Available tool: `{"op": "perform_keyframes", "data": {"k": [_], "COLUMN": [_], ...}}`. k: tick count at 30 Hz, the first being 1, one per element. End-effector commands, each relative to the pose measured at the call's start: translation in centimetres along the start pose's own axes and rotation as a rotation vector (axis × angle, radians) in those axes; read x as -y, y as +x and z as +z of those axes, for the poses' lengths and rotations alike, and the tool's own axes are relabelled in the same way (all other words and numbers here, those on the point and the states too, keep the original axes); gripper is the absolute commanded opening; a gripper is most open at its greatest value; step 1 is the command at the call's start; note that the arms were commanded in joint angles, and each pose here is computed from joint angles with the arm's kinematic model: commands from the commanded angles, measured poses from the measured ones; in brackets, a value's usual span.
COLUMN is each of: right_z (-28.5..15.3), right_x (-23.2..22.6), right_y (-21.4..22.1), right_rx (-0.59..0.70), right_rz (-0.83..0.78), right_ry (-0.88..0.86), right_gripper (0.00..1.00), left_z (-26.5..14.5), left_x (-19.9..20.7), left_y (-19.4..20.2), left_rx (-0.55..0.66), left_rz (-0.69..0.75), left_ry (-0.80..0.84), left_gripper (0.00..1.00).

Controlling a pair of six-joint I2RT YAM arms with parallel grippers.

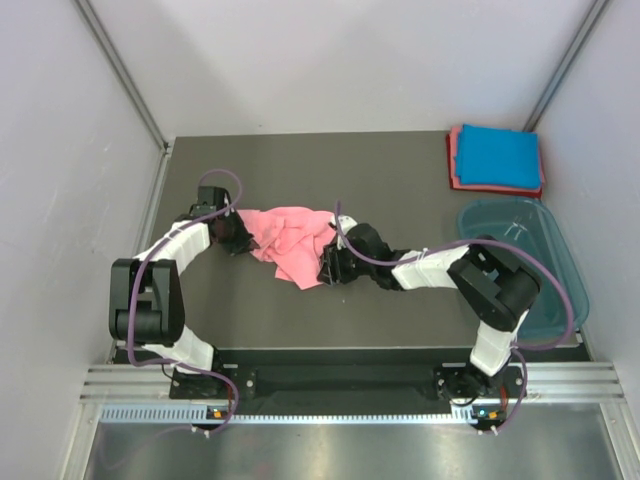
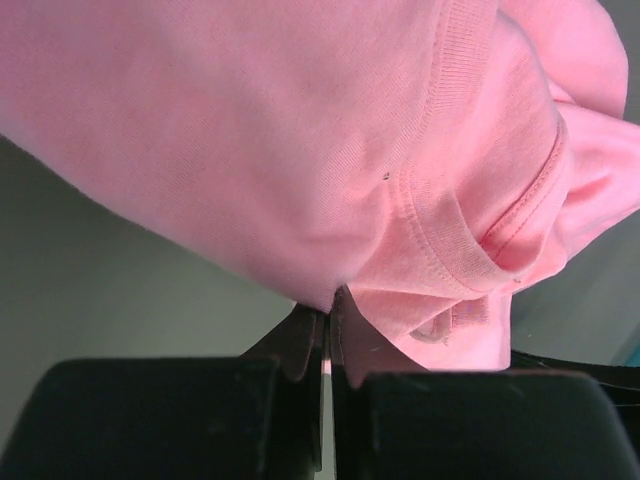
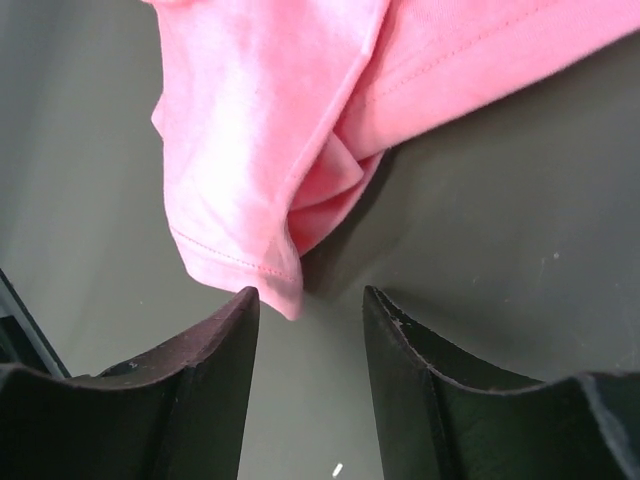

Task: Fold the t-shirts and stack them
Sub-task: Flatten the tshirt out

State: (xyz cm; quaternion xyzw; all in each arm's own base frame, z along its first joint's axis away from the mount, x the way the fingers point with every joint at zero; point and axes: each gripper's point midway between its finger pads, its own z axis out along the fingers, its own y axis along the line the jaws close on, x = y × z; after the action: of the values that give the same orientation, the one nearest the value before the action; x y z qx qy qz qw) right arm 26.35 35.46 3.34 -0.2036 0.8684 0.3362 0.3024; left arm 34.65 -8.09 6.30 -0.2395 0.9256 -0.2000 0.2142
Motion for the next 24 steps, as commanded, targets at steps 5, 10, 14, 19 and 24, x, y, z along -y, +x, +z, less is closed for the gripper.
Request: {"op": "perform_keyframes", "data": {"k": [5, 10, 14, 19, 24], "right_z": [1.5, 1.7, 0.9, -5.2, -17.4], "right_x": [-1.8, -2.5, -2.5, 3.6, 10.2], "right_y": [-1.6, -2.0, -2.8, -9.5, -18.6], "right_rx": [0.051, 0.066, 0.055, 0.148, 0.273], "right_rz": [-0.012, -0.014, -0.018, 0.010, -0.002], "right_ry": [-0.086, -0.125, -0.105, 0.214, 0.554], "right_gripper": [0.43, 0.31, 0.00, 0.00, 0.00], "left_z": [-1.2, -1.5, -1.6, -3.4, -7.4], "left_x": [1.8, 2.5, 3.0, 8.8, 20.5], "left_y": [-1.9, -2.4, -2.9, -7.7, -13.3], "left_rx": [0.061, 0.073, 0.084, 0.168, 0.249], "left_rz": [0.020, 0.014, 0.012, 0.043, 0.111], "left_ry": [0.047, 0.066, 0.076, 0.210, 0.461], "left_gripper": [0.00, 0.00, 0.00, 0.00, 0.00]}}
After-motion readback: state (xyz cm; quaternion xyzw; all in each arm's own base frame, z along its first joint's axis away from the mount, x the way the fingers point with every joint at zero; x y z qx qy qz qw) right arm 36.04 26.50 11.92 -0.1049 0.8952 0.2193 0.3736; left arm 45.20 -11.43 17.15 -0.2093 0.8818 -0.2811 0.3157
